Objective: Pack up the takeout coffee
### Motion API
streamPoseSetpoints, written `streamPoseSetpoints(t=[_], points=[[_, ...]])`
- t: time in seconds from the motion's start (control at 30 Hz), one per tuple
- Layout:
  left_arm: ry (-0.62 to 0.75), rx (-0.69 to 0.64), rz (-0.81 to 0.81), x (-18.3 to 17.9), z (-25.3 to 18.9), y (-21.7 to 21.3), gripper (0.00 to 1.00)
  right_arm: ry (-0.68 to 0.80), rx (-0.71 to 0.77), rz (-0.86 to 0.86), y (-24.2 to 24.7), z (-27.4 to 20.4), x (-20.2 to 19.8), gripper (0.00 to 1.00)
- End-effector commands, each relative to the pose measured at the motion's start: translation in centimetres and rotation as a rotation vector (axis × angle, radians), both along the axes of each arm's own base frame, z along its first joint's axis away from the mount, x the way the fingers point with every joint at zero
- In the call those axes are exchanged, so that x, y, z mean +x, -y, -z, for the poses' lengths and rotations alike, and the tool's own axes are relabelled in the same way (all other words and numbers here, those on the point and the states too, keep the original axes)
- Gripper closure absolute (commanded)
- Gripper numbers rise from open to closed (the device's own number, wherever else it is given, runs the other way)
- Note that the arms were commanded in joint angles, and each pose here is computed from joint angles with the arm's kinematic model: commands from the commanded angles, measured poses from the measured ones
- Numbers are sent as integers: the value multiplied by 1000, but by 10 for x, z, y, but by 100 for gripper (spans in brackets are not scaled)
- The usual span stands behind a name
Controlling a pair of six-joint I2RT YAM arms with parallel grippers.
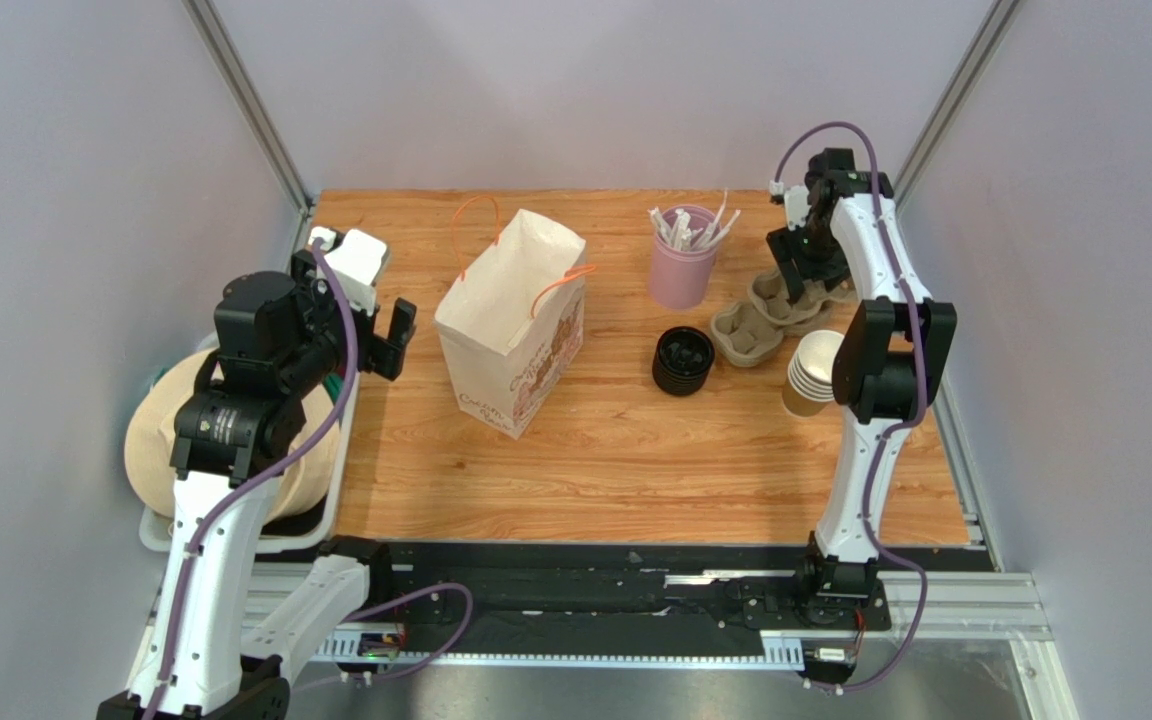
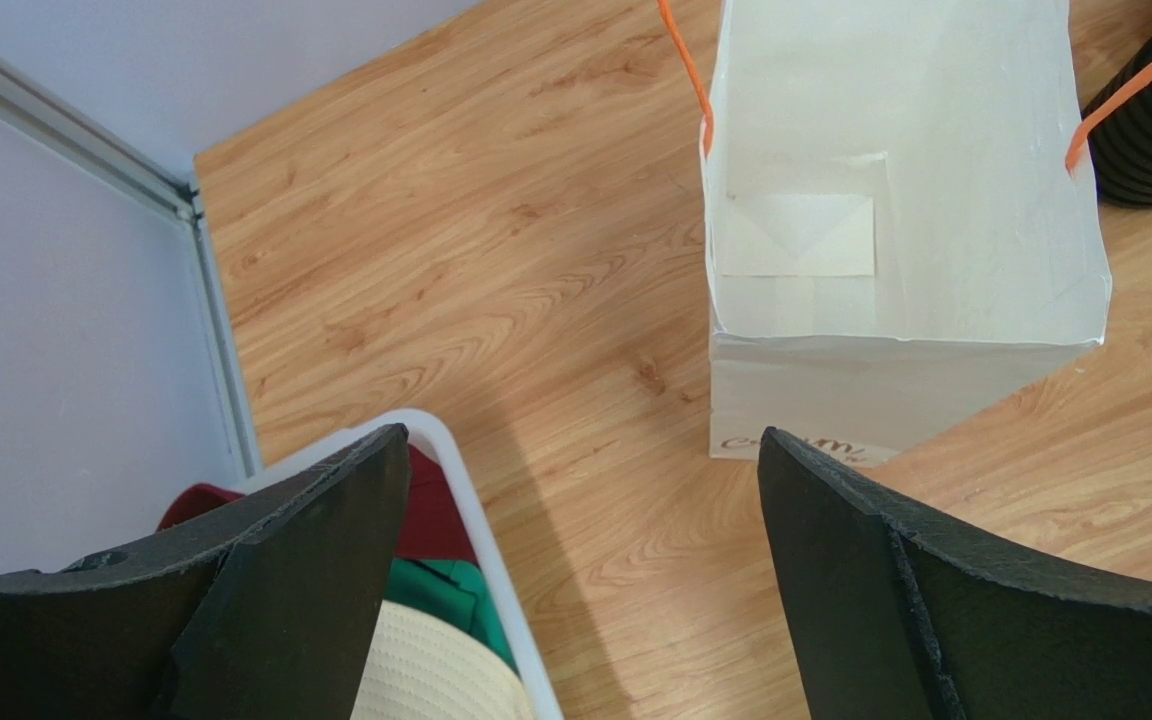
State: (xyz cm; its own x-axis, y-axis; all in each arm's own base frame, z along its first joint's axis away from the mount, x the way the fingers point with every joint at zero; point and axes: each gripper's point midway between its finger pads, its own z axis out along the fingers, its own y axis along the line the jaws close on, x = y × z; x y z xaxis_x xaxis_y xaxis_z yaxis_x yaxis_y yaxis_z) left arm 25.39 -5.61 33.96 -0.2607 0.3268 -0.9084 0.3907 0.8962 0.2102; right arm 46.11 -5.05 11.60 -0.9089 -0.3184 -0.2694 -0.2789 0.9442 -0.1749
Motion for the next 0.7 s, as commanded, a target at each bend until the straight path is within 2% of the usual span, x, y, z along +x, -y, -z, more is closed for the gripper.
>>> streamPoseSetpoints(t=[0.0, 0.33, 0.5, 0.53, 0.67], points=[[38, -30, 4, 1, -10, 2, 5, 15, 57, 5, -1, -4, 3, 39], [38, -35, 5, 1, -9, 2, 5, 3, 110, -13, -8, -2, 1, 47], [41, -37, 3, 1, -10, 2, 5, 7, 114, -13, -9, -3, 1, 63], [38, -37, 5, 1, -9, 2, 5, 8, 113, -13, -9, -4, 1, 69], [40, -36, 7, 1, -10, 2, 5, 17, 114, -15, -9, -9, 1, 80]])
